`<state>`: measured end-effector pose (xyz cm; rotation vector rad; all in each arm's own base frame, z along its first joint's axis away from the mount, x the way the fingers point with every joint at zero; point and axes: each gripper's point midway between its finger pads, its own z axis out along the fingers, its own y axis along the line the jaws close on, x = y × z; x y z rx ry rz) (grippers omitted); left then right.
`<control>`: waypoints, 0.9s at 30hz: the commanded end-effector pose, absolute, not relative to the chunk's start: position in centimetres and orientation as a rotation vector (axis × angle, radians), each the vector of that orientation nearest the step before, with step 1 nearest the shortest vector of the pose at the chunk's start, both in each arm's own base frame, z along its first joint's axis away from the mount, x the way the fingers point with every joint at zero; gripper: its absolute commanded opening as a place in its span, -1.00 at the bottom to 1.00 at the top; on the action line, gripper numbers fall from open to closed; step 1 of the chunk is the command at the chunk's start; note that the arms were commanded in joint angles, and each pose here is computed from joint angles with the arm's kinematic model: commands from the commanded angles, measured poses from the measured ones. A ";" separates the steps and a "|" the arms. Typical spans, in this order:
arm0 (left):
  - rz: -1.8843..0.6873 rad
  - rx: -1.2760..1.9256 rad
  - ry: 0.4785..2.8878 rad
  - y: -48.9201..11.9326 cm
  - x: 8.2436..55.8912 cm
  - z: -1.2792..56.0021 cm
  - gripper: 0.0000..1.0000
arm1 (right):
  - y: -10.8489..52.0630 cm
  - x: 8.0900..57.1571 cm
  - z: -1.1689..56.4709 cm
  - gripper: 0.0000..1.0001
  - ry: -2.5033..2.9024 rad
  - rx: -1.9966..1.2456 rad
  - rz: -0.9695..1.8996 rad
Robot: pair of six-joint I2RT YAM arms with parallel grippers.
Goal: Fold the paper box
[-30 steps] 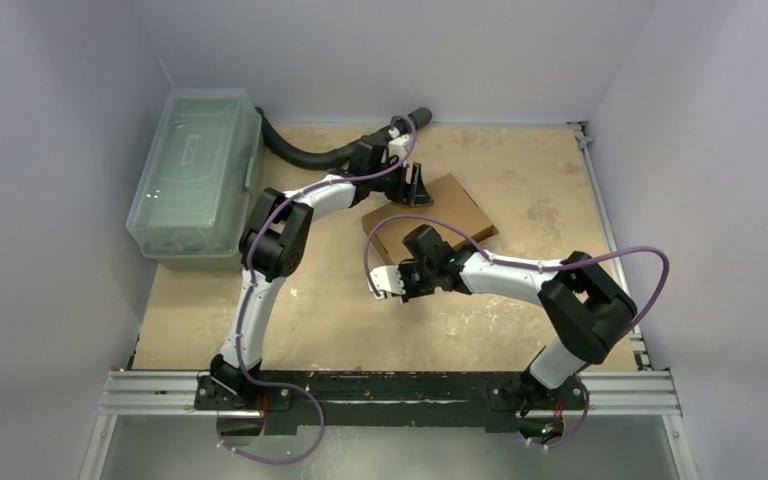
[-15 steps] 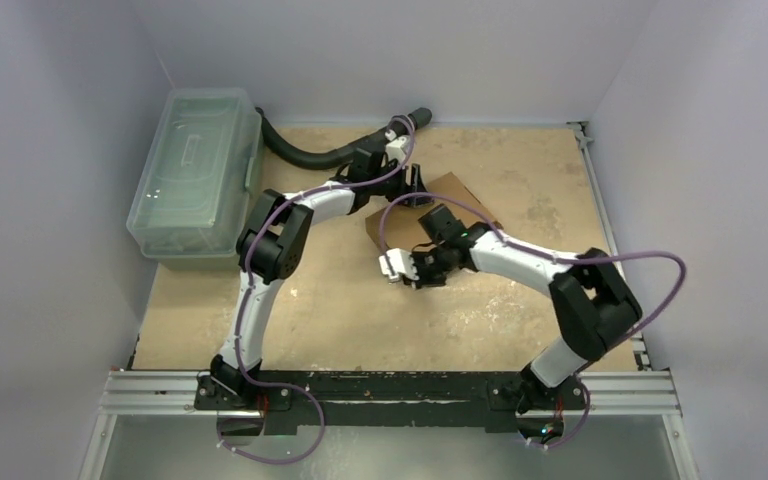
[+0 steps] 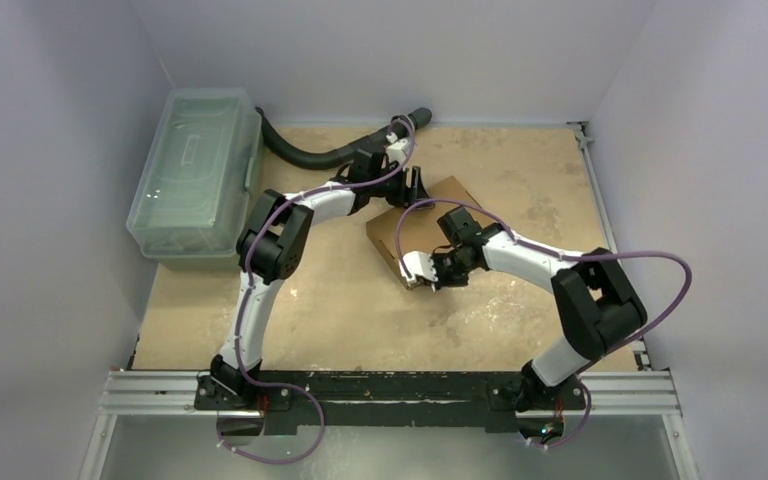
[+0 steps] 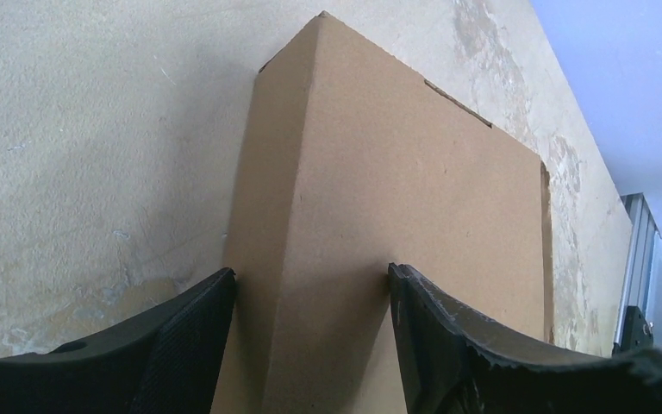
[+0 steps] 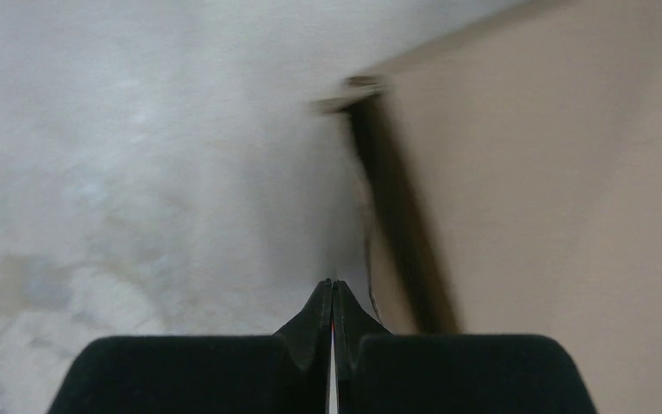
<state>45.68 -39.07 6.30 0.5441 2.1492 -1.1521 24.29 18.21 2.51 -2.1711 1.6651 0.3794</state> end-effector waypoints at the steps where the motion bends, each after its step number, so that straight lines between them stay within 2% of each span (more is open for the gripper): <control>1: -1.173 0.573 2.339 -38.7 41.5 1.7 0.26 | 22.6 33.1 7.7 -1.00 1.633 -1.737 0.164; 5: -1.178 0.617 2.346 -39.6 40.4 1.2 0.26 | 26.5 34.7 11.8 -1.00 1.643 -1.531 0.334; 9: -1.179 0.605 2.347 -39.7 40.1 0.9 0.27 | 26.1 33.0 9.9 -1.00 1.668 -1.590 0.393; 11: -1.162 0.585 2.355 -39.3 40.5 0.7 0.27 | 24.3 30.5 8.1 -1.00 1.654 -1.780 0.415; 14: -1.145 0.556 2.359 -38.8 41.0 0.7 0.27 | 20.9 22.7 6.2 -1.00 1.501 -2.215 0.635; 17: -1.145 0.539 2.358 -38.7 41.3 0.8 0.27 | 20.7 18.9 5.8 -1.00 1.343 -2.346 0.746; 21: -1.150 0.520 2.363 -38.7 41.3 0.8 0.27 | 25.2 22.0 4.9 -1.00 1.381 -2.242 0.496; 24: -1.157 0.517 2.367 -38.7 41.1 0.8 0.27 | 28.9 27.3 6.2 -1.00 1.460 -2.012 0.335; 27: -1.166 0.537 2.371 -38.6 40.7 0.8 0.27 | 30.0 32.8 7.6 -1.00 1.579 -1.766 0.153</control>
